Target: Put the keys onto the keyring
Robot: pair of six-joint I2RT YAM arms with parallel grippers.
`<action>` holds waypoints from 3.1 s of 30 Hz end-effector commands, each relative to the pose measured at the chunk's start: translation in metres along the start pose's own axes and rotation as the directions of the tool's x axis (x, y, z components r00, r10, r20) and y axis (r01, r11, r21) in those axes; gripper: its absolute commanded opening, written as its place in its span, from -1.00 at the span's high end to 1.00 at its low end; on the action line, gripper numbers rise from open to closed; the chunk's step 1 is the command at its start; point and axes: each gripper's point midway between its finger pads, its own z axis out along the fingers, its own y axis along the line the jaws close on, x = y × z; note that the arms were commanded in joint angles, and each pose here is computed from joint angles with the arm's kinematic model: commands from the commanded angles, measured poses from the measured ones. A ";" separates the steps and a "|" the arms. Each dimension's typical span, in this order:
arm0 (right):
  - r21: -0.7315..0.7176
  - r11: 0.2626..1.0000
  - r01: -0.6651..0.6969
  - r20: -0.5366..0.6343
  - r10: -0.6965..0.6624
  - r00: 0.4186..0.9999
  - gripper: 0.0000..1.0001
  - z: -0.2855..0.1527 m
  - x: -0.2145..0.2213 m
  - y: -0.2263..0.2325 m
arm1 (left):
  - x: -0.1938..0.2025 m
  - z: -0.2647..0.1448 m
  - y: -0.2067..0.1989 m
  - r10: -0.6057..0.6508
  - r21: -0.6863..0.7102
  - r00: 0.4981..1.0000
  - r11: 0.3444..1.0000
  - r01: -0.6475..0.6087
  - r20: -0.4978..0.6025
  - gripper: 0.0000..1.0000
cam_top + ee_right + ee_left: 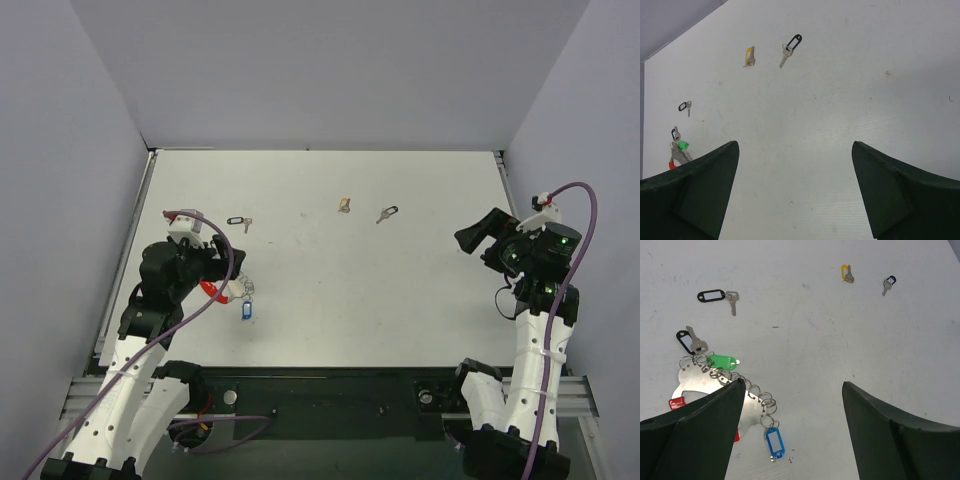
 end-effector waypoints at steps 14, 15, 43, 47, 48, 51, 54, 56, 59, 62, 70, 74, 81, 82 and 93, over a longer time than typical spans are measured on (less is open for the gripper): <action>-0.488 0.853 0.185 -0.110 -0.271 0.956 -0.79 0.005 0.032 0.055 | -0.011 0.005 -0.023 0.019 0.140 1.000 0.990 -0.022 0.022 -0.94; -0.504 0.844 0.182 -0.120 -0.277 0.954 -0.79 0.006 0.037 0.057 | -0.008 0.008 -0.024 0.015 0.148 1.000 0.989 -0.015 0.005 -0.93; -0.484 0.802 0.349 -0.134 -0.463 0.876 -0.80 0.001 0.067 0.046 | 0.029 0.191 0.087 -0.091 -0.311 0.865 0.947 -0.078 -0.494 -0.36; -0.477 0.806 0.351 -0.144 -0.465 0.873 -0.80 0.003 0.068 0.044 | 0.031 0.205 0.086 -0.397 -0.495 0.855 0.846 0.200 -0.334 -0.35; -0.475 0.807 0.351 -0.146 -0.466 0.873 -0.80 0.003 0.068 0.044 | 0.032 0.207 0.086 -0.440 -0.517 0.844 0.822 0.240 -0.306 -0.35; -0.478 0.805 0.353 -0.151 -0.471 0.869 -0.80 0.004 0.069 0.044 | 0.025 0.212 0.084 -0.559 -0.572 0.812 0.726 0.381 -0.168 -0.27; -0.480 0.803 0.352 -0.159 -0.474 0.866 -0.80 0.004 0.071 0.044 | 0.018 0.212 0.092 -0.618 -0.624 0.785 0.629 0.464 -0.039 -0.15; -0.479 0.802 0.356 -0.158 -0.478 0.864 -0.80 0.004 0.071 0.044 | 0.015 0.213 0.100 -0.643 -0.653 0.765 0.564 0.506 0.037 -0.10; -0.482 0.799 0.359 -0.157 -0.482 0.862 -0.80 0.004 0.071 0.045 | 0.020 0.219 0.109 -0.693 -0.672 0.711 0.472 0.571 0.117 0.09; -0.479 0.800 0.361 -0.161 -0.484 0.860 -0.80 0.004 0.072 0.044 | 0.031 0.228 0.113 -0.726 -0.680 0.674 0.425 0.597 0.138 0.09; -0.479 0.796 0.370 -0.158 -0.493 0.855 -0.80 0.003 0.072 0.045 | 0.046 0.249 0.119 -0.766 -0.685 0.627 0.382 0.621 0.141 0.09; -0.480 0.795 0.371 -0.159 -0.495 0.854 -0.80 0.004 0.072 0.045 | 0.049 0.253 0.125 -0.765 -0.698 0.628 0.371 0.612 0.145 0.08; -0.483 0.793 0.371 -0.166 -0.499 0.851 -0.80 0.004 0.074 0.045 | 0.050 0.260 0.129 -0.774 -0.696 0.615 0.359 0.622 0.151 0.09; -0.482 0.793 0.373 -0.166 -0.500 0.850 -0.80 0.004 0.074 0.045 | 0.049 0.260 0.129 -0.775 -0.694 0.613 0.357 0.625 0.153 0.09; -0.483 0.789 0.380 -0.171 -0.510 0.843 -0.80 0.004 0.076 0.044 | 0.049 0.268 0.128 -0.786 -0.681 0.599 0.357 0.639 0.150 0.37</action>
